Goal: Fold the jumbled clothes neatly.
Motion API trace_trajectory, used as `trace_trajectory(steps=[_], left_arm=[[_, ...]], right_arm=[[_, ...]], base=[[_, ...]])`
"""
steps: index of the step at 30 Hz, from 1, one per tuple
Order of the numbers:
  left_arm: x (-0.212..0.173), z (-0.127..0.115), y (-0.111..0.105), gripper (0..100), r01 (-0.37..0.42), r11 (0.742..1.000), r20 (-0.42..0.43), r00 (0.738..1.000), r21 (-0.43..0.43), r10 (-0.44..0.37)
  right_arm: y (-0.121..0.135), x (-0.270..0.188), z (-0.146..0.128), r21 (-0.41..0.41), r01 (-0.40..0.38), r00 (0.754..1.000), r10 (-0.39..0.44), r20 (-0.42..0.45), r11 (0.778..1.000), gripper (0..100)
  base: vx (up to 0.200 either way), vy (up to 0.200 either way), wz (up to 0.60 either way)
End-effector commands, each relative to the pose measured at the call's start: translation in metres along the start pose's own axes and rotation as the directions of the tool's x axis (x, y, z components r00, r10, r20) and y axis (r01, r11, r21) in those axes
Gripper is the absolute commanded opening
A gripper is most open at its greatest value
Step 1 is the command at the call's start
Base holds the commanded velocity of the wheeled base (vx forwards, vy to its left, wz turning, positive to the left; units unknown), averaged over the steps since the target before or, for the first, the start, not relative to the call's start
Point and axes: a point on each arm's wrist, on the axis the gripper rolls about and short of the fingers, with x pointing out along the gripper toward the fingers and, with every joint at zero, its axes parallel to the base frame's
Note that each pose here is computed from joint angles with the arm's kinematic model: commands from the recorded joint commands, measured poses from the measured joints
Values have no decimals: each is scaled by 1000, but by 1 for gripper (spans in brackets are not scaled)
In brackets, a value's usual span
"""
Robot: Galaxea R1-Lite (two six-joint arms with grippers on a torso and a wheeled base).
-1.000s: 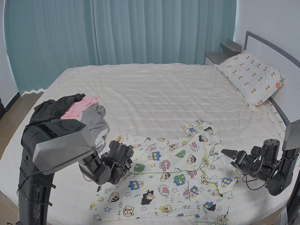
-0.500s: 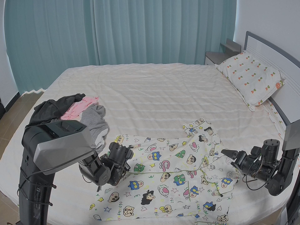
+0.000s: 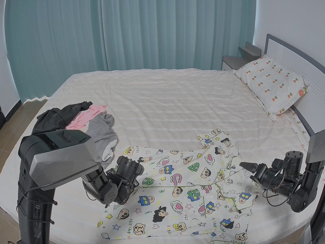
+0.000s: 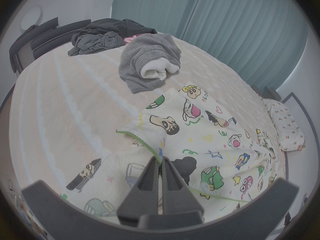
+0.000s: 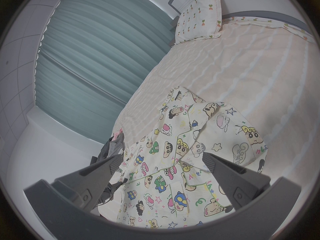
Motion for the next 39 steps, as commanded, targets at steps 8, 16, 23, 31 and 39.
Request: trace_trajectory(steps=[8, 16, 23, 31, 39], left_arm=[[-9, -17, -4, 0, 15, 999, -29, 999, 51, -13], [-7, -16, -1, 0, 6, 999, -27, 1000, 48, -4], [-9, -17, -3, 0, 17, 999, -29, 999, 47, -16], [-8, -13, -4, 100, 19, 999, -23, 1000, 36, -18], [-34, 19, -8, 100, 90, 995, 13, 996, -34, -89]], right_arm=[[0, -1, 1, -4, -4, 1000, 4, 8, 1000, 100], [-21, -1, 20, -54, 15, 999, -13, 32, 998, 100], [-49, 28, 32, -86, 25, 999, -23, 28, 996, 100], [-50, 33, 31, -155, 23, 1000, -20, 23, 988, 100], [-50, 63, 59, -177, 28, 999, -19, 48, 984, 100]], base=[[0, 0, 0], [0, 0, 0], [0, 0, 0], [0, 0, 0], [0, 0, 0]])
